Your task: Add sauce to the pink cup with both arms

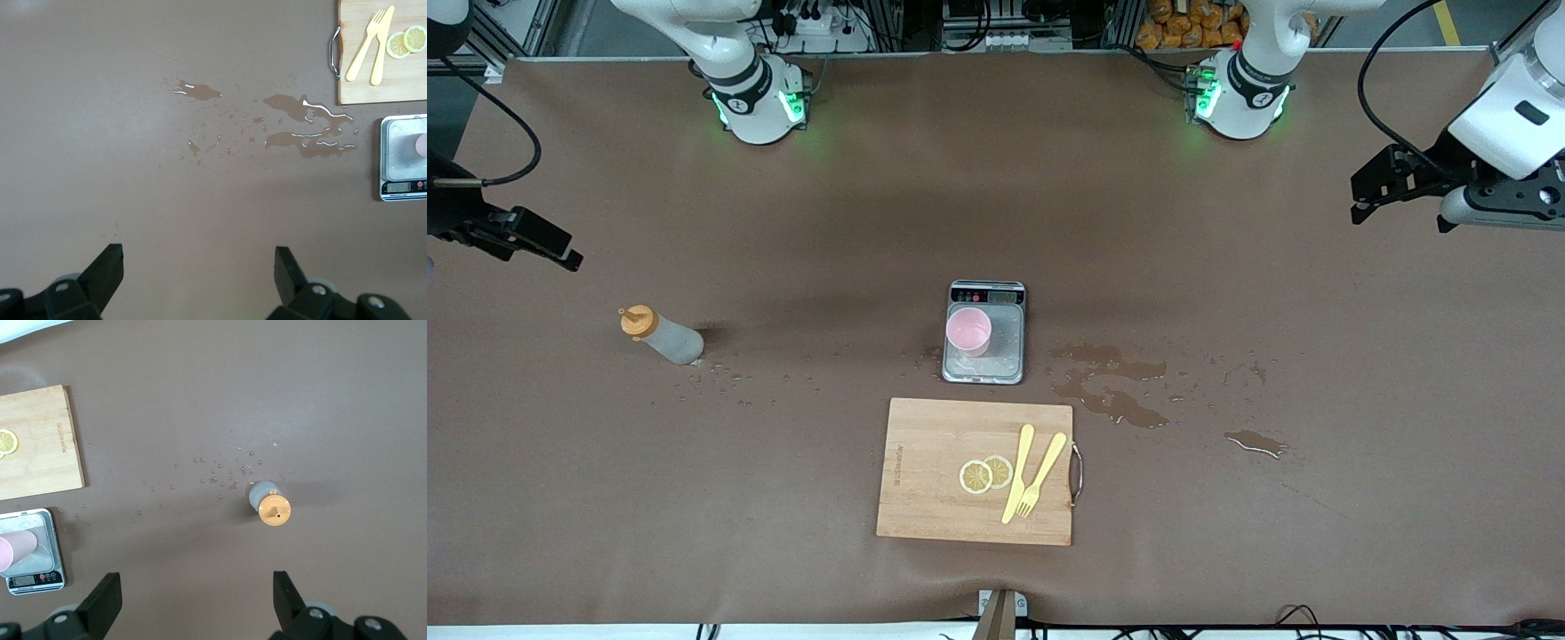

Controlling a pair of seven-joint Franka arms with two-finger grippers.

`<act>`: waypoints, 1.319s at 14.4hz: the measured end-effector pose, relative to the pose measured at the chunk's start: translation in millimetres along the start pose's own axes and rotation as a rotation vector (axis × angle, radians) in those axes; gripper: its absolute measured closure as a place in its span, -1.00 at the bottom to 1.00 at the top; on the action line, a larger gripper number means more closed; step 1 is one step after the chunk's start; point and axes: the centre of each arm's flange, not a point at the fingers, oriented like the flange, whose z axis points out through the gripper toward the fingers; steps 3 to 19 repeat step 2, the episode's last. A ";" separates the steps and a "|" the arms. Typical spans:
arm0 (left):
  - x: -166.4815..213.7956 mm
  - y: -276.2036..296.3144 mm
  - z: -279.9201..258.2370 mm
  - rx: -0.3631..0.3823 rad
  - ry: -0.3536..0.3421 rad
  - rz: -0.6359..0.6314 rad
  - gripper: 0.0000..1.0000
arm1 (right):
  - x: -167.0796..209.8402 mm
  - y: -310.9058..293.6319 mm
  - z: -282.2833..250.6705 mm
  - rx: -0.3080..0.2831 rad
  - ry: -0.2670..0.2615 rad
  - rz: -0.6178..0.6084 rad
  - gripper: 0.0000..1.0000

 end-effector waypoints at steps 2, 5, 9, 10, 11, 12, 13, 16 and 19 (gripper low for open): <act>0.0 -0.1 0.0 0.000 0.000 0.000 -1.00 | 0.2 1.2 -0.1 0.000 0.000 0.002 -1.00; 0.0 -0.1 0.0 0.000 0.000 0.000 -1.00 | 0.2 1.2 -0.1 0.000 0.000 0.002 -1.00; 0.0 -0.1 0.0 0.000 0.000 0.000 -1.00 | 0.2 1.2 -0.1 0.000 0.000 0.002 -1.00; 0.0 -0.1 0.0 0.000 0.000 0.000 -1.00 | 0.2 1.2 -0.1 0.000 0.000 0.002 -1.00; 0.0 -0.1 0.0 0.000 0.000 0.000 -1.00 | 0.2 1.2 -0.1 0.000 0.000 0.002 -1.00; 0.0 -0.1 0.0 0.000 0.000 0.000 -1.00 | 0.2 1.2 -0.1 0.000 0.000 0.002 -1.00; 0.0 -0.1 0.0 0.000 0.000 0.000 -1.00 | 0.2 1.2 -0.1 0.000 0.000 0.002 -1.00; 0.0 -0.1 0.0 0.000 0.000 0.000 -1.00 | 0.2 1.2 -0.1 0.000 0.000 0.002 -1.00; 0.0 -0.1 0.0 0.000 0.000 0.000 -1.00 | 0.2 1.2 -0.1 0.000 0.000 0.002 -1.00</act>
